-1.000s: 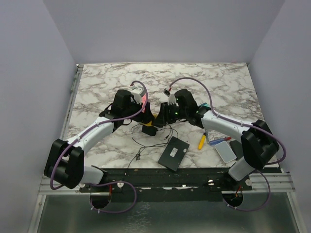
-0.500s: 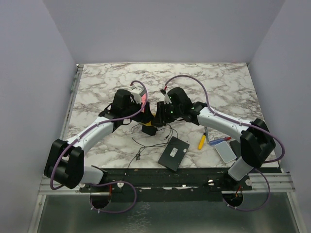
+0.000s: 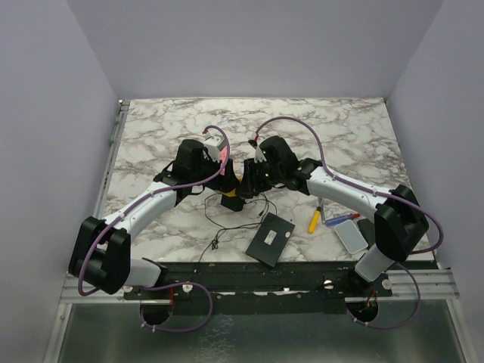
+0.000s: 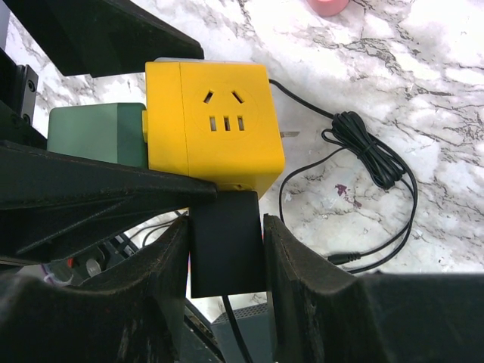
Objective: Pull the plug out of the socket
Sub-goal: Remove the plug from the socket.
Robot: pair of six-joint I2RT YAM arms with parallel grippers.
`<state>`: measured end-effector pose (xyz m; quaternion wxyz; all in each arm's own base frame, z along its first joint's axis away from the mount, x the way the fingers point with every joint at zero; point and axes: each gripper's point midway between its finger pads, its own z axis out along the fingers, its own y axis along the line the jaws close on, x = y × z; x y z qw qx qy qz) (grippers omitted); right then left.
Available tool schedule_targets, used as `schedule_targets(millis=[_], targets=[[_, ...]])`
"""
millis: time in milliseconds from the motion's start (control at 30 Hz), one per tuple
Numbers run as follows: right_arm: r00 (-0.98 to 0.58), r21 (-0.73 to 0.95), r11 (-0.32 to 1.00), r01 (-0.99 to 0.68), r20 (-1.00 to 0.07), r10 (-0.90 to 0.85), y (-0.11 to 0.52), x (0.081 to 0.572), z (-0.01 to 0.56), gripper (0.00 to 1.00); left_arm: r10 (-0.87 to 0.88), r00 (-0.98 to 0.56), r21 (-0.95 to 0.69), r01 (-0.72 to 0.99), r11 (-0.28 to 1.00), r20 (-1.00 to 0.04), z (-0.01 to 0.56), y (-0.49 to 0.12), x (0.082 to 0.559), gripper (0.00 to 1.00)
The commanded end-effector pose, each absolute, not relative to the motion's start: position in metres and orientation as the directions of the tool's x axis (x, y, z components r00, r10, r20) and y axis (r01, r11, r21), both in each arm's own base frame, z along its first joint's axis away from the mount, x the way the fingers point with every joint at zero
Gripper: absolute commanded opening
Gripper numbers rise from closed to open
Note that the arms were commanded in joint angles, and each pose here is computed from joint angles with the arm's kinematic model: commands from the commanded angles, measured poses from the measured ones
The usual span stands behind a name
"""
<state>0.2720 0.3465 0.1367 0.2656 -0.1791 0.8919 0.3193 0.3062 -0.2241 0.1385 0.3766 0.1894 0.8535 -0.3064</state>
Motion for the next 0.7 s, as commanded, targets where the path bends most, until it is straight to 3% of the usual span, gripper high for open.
schedule_targets(millis=[0,667], targets=[[-0.749,0.476,0.671,-0.568,-0.637,-0.182,0.358,0.262,0.152,0.00,0.043,-0.565,-0.367,0.591,0.718,-0.824,0.170,-0.233,0.319,0.00],[-0.670,0.560,0.396,-0.728,-0.705,-0.234,0.350,0.243,0.176,0.00,0.063,-0.547,-0.364,0.635,0.681,-0.835,0.176,-0.238,0.313,0.00]])
